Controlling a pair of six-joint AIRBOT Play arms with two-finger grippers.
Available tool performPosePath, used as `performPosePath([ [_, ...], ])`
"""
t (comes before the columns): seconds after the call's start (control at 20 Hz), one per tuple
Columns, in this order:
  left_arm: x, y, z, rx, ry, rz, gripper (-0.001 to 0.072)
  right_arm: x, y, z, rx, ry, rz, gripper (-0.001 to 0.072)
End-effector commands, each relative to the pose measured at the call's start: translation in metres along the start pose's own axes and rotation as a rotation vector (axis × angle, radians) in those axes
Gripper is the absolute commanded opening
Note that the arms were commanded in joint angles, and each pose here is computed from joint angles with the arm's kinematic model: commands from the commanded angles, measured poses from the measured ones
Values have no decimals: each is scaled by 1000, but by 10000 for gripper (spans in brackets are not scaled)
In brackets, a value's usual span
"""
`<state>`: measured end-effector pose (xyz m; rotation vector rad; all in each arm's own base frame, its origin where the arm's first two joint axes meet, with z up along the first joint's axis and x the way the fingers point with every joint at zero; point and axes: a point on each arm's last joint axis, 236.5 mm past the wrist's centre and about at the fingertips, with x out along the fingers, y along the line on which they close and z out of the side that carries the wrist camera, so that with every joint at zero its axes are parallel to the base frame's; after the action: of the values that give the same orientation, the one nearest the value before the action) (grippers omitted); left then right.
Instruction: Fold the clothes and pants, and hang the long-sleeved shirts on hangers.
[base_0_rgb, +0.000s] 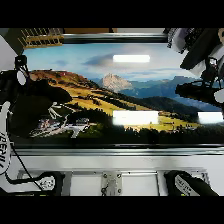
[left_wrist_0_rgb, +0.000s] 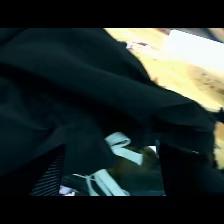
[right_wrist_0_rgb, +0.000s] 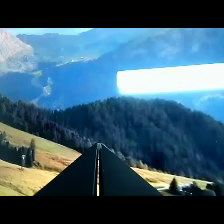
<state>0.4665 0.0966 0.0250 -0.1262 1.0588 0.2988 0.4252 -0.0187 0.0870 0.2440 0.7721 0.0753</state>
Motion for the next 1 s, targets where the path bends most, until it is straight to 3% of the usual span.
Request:
performPosePath([
  [0.0,30,48,-8,-29,41,91,618,0,0,0,0,1,0,17],
  [0.15,49,29,8,-54,-27,-1,619,0,0,0,0,1,0,17],
  [0.3,55,1,32,48,-63,-104,619,0,0,0,0,1,0,17],
  [0.6,48,-25,26,592,-11,-158,618,0,0,0,0,1,0,17],
  [0.8,65,-26,28,657,-52,-139,618,0,0,0,0,1,0,16],
  [0.95,89,-23,0,652,53,-171,618,0,0,0,0,1,0,16],
])
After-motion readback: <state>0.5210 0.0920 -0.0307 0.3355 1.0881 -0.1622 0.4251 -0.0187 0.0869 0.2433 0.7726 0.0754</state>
